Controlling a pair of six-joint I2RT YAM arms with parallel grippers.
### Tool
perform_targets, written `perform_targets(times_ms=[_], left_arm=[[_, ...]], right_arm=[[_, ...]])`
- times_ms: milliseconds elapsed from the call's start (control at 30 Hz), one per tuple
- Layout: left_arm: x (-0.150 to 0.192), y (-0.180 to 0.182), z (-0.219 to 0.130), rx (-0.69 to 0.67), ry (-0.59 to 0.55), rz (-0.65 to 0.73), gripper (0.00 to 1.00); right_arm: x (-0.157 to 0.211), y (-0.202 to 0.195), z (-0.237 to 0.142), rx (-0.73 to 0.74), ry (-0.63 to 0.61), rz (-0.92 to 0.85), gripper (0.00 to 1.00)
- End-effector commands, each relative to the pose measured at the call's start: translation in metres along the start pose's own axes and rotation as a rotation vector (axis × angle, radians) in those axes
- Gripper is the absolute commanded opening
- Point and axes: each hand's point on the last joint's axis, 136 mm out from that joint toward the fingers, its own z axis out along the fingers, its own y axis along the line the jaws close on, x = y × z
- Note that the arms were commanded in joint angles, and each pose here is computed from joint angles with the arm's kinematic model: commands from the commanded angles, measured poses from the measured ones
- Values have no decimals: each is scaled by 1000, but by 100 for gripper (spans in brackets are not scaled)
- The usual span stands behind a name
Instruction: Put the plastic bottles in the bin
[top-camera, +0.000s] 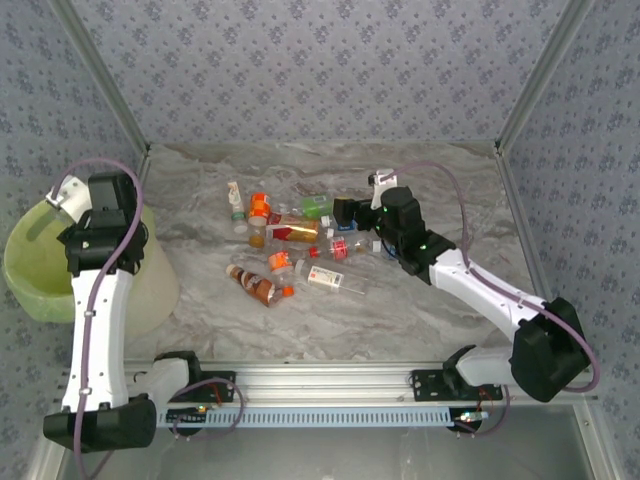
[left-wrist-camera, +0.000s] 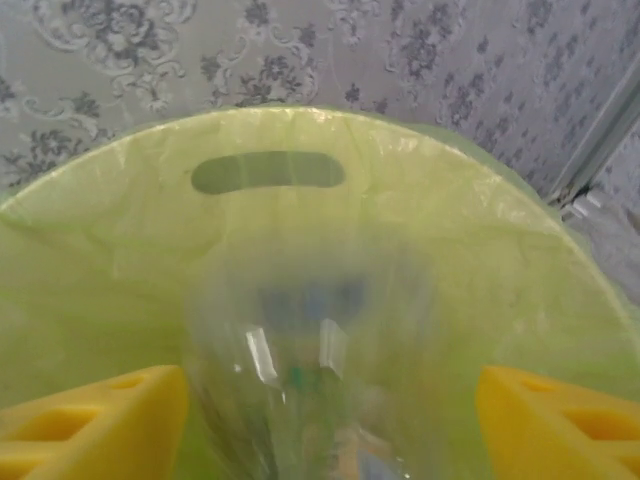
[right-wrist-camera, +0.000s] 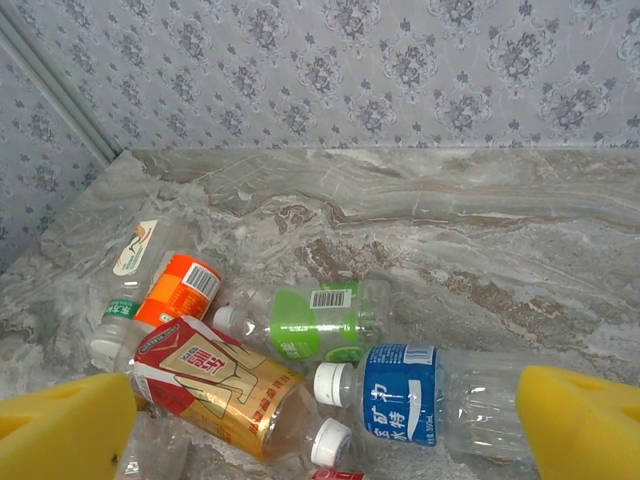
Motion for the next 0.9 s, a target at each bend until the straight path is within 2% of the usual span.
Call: perform_targets(times_ms=[0, 133, 333, 633, 867], left_arm=[[-4, 1, -9, 51, 1, -69, 89], [-3, -6, -12, 106, 11, -72, 99], [-4, -23, -21, 246, 5, -69, 100], [-25, -34, -60, 477, -63, -73, 99], [-20, -81, -95, 812, -15, -76, 100]], right_arm=[[-9, -1, -10, 13, -32, -25, 100], [-8, -4, -11, 31, -32, -18, 100], [-8, -7, -12, 51, -29, -14, 100], [-4, -19, -12, 107, -7, 24, 100], [3, -32, -14, 175, 19, 62, 100]])
